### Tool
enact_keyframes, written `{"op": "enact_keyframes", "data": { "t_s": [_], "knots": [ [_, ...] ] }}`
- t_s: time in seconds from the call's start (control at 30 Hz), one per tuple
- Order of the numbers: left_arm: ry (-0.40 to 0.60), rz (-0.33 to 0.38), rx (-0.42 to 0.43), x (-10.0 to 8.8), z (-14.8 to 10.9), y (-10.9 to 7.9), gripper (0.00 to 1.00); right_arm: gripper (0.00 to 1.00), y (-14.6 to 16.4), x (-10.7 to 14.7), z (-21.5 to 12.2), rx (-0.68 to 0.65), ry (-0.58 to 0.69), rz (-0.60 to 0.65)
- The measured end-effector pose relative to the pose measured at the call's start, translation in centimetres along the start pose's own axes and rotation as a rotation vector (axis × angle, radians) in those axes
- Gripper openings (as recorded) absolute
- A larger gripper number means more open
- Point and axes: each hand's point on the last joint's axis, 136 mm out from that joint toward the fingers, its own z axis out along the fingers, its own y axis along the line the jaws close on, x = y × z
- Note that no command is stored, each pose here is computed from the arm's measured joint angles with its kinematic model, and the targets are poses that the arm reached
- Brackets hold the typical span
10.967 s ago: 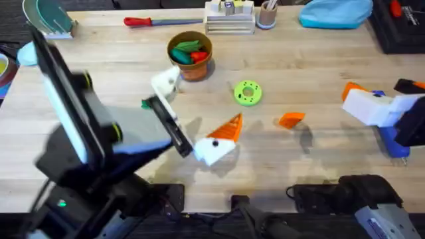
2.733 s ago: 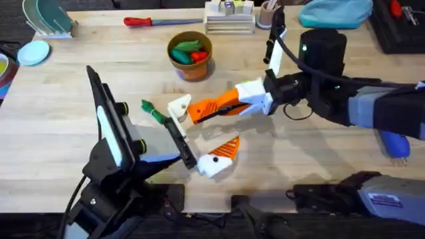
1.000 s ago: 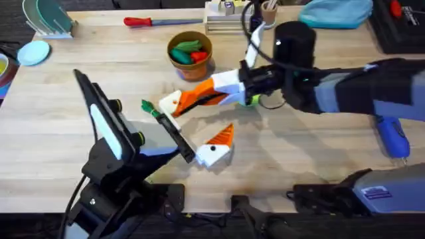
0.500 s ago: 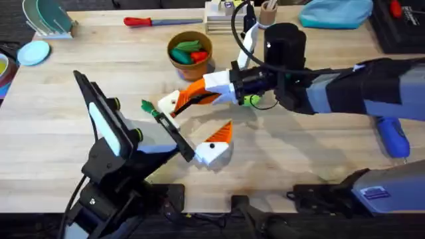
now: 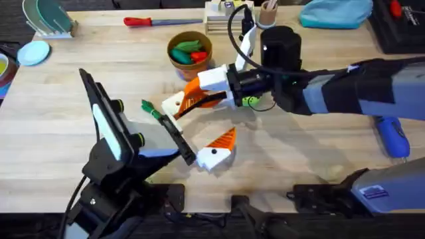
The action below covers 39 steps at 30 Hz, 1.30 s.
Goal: Pick up the gripper from the table and insert it into the empty holder that is missing its gripper. Then pick up a screw, insert it into the mounting hole, and use the screwdriver to tighten it. Finally, clean up the table by picking up the vegetable and placing it into the bucket.
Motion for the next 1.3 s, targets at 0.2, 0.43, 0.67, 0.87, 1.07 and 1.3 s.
{"op": "enact_keyframes", "data": {
  "t_s": [0.2, 0.43, 0.67, 0.87, 1.07, 1.3],
  "knots": [
    [0.0, 0.016, 0.03, 0.0, 0.0, -0.5, 0.993, 0.896, -0.3, -0.3, -0.7, -0.009, 0.006, 0.004],
    [-0.001, 0.02, 0.083, 0.0, 0.0, -1.5, 0.993, 0.975, -0.2, -1.3, -1.9, -0.018, -0.024, -0.006],
    [-0.001, 0.02, 0.087, 0.0, 0.0, -1.6, 0.993, 0.991, -0.3, -2.0, -2.7, -0.023, -0.041, -0.013],
    [-0.001, 0.02, 0.088, 0.0, 0.0, -1.6, 0.993, 0.987, 0.1, -3.7, -4.4, -0.032, -0.102, -0.084],
    [-0.001, 0.02, 0.09, 0.0, 0.0, -1.6, 0.993, 0.992, 0.7, -4.2, -6.4, -0.051, -0.102, -0.108],
    [-0.001, 0.02, 0.09, 0.0, 0.0, -1.6, 0.993, 0.993, 0.9, -4.0, -7.2, -0.068, -0.082, -0.13]
  ]
}}
